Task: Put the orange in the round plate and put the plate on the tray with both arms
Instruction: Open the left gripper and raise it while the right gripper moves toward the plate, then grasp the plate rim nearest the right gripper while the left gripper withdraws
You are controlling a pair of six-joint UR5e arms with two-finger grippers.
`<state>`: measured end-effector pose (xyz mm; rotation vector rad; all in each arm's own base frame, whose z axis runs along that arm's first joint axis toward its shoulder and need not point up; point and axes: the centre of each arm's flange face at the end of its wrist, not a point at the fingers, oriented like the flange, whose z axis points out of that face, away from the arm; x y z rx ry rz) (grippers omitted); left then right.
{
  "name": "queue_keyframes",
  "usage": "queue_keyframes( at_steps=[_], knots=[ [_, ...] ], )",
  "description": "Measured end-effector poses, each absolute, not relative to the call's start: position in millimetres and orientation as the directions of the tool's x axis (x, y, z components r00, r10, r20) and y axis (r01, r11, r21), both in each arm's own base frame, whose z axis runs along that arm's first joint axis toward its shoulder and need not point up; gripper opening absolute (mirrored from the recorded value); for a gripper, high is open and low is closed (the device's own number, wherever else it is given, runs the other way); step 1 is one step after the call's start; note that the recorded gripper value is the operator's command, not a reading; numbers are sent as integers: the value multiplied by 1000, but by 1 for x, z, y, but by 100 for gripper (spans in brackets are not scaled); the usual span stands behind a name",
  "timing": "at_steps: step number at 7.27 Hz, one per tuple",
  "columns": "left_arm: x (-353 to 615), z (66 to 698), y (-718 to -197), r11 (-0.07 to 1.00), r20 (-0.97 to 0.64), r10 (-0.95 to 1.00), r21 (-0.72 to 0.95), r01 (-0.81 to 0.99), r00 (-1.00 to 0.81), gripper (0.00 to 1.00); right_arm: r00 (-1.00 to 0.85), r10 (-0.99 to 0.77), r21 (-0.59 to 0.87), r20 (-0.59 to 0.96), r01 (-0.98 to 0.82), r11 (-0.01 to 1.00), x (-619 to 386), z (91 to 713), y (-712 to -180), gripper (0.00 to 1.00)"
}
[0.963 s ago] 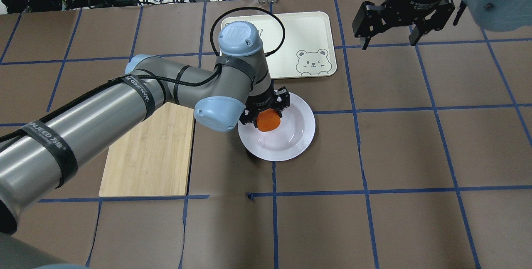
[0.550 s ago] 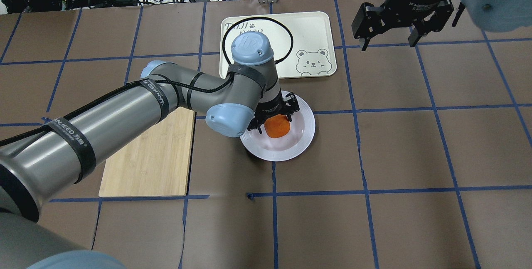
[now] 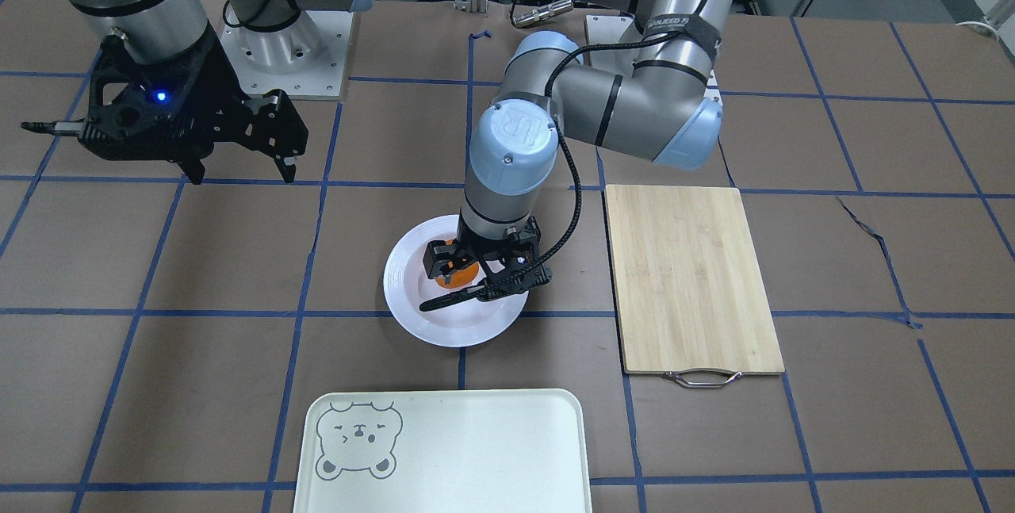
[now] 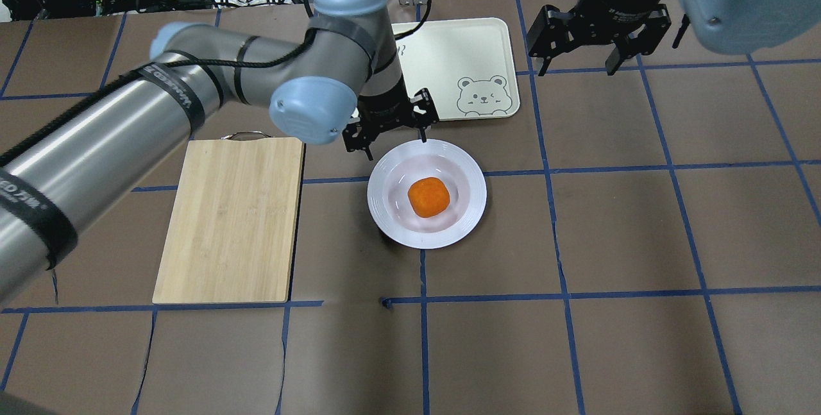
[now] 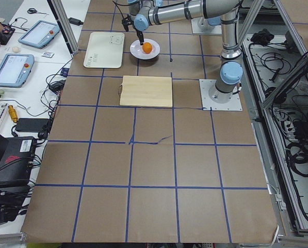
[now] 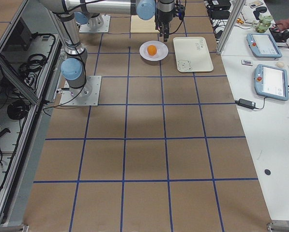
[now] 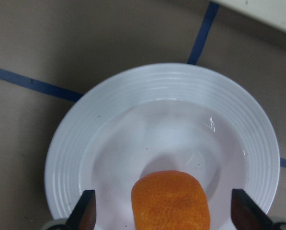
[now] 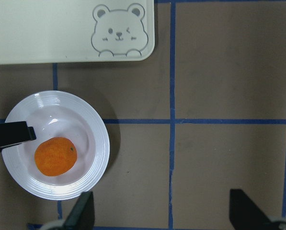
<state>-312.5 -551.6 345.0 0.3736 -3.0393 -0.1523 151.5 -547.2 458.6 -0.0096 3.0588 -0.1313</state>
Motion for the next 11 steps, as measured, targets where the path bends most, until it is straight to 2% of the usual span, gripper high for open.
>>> queue_keyframes(
  at_steps=[2,4,8,11],
  knots=[
    [-281,430,-532,986,38,-127,112,-122,-991,100,-987,-13,-80,-162,0,997,160,399,-568,100],
    [-261,488,-494,996,20,-48,75,-47,-999,100,-968,-7,-84,-252,14,996,170,317,-563,100],
    [-243,492,-445,997,22,72,-18,72,-997,100,-908,-3,-65,-418,27,998,189,219,-541,100],
    [-197,484,-449,989,-4,126,-71,126,-992,100,-896,-2,-47,-445,22,999,194,187,-524,100]
  ],
)
